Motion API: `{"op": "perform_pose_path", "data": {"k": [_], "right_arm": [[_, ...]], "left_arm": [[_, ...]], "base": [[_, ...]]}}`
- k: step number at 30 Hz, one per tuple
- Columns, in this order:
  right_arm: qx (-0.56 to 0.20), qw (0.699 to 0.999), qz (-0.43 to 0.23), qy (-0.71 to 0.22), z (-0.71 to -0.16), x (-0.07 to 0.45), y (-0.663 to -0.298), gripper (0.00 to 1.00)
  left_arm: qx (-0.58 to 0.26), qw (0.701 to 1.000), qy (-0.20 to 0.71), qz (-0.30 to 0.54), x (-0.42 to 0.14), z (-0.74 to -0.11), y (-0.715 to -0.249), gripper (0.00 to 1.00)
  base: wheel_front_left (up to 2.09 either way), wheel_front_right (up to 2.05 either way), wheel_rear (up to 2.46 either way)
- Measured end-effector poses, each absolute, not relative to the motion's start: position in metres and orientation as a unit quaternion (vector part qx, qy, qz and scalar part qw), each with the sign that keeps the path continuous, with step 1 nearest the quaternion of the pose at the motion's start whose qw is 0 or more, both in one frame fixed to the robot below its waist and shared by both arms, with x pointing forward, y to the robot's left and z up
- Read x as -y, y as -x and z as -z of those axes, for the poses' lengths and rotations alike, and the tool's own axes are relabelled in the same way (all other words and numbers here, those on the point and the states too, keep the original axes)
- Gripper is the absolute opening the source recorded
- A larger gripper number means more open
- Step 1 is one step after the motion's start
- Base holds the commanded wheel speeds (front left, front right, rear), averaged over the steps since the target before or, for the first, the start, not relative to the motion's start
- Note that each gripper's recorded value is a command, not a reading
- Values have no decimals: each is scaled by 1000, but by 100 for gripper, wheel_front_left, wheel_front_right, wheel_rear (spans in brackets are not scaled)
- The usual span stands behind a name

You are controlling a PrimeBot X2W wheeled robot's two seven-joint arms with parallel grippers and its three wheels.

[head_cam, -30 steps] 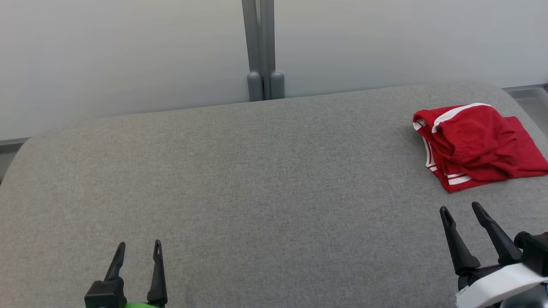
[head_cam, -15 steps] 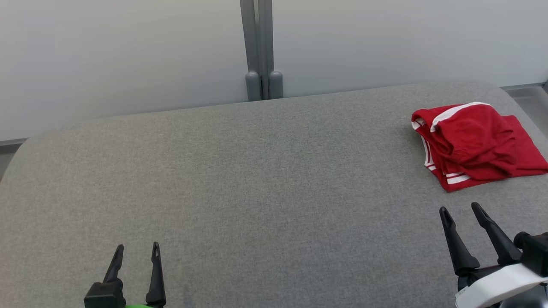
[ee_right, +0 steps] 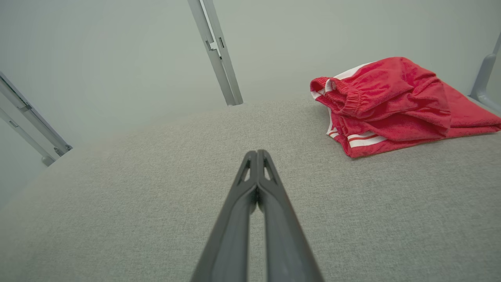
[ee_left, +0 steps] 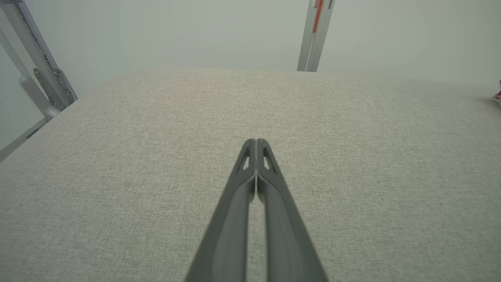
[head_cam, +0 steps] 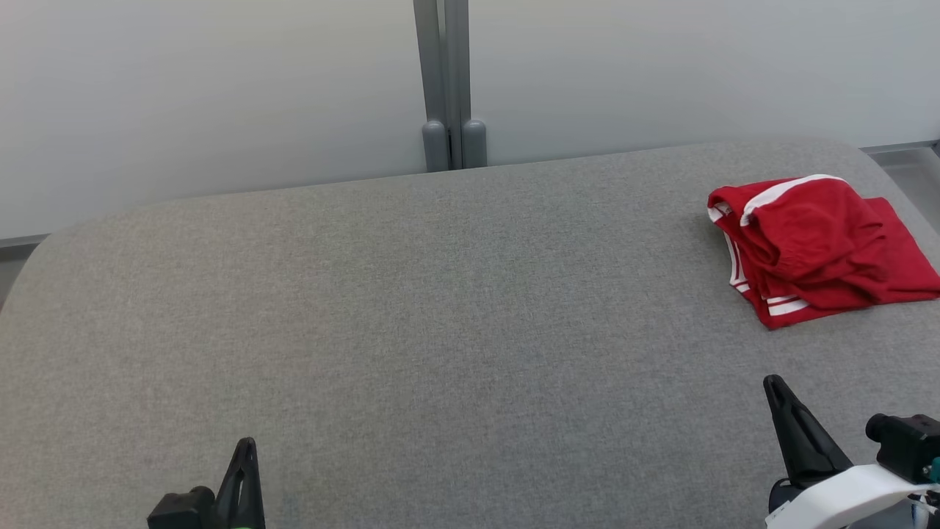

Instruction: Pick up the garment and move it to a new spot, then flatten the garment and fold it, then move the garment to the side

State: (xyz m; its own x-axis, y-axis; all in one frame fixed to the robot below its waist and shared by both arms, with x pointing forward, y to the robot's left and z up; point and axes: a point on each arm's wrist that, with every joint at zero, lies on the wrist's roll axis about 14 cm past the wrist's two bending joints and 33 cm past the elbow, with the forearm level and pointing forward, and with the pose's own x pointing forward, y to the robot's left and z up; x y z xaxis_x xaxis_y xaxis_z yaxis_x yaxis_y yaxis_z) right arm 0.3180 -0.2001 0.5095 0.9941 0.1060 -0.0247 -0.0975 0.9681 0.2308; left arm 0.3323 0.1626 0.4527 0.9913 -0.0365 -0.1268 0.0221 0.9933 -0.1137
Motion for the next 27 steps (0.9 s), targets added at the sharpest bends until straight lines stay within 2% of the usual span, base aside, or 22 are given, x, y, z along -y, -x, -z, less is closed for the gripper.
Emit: {"op": "perform_pose_path", "data": {"k": [27], "right_arm": [[-20,944,-21,-330,-506,206,-339,0]], "left_arm": [[-94,951,292,-33,-178,-454,-348,0]], "base": [[0,0,0]]}}
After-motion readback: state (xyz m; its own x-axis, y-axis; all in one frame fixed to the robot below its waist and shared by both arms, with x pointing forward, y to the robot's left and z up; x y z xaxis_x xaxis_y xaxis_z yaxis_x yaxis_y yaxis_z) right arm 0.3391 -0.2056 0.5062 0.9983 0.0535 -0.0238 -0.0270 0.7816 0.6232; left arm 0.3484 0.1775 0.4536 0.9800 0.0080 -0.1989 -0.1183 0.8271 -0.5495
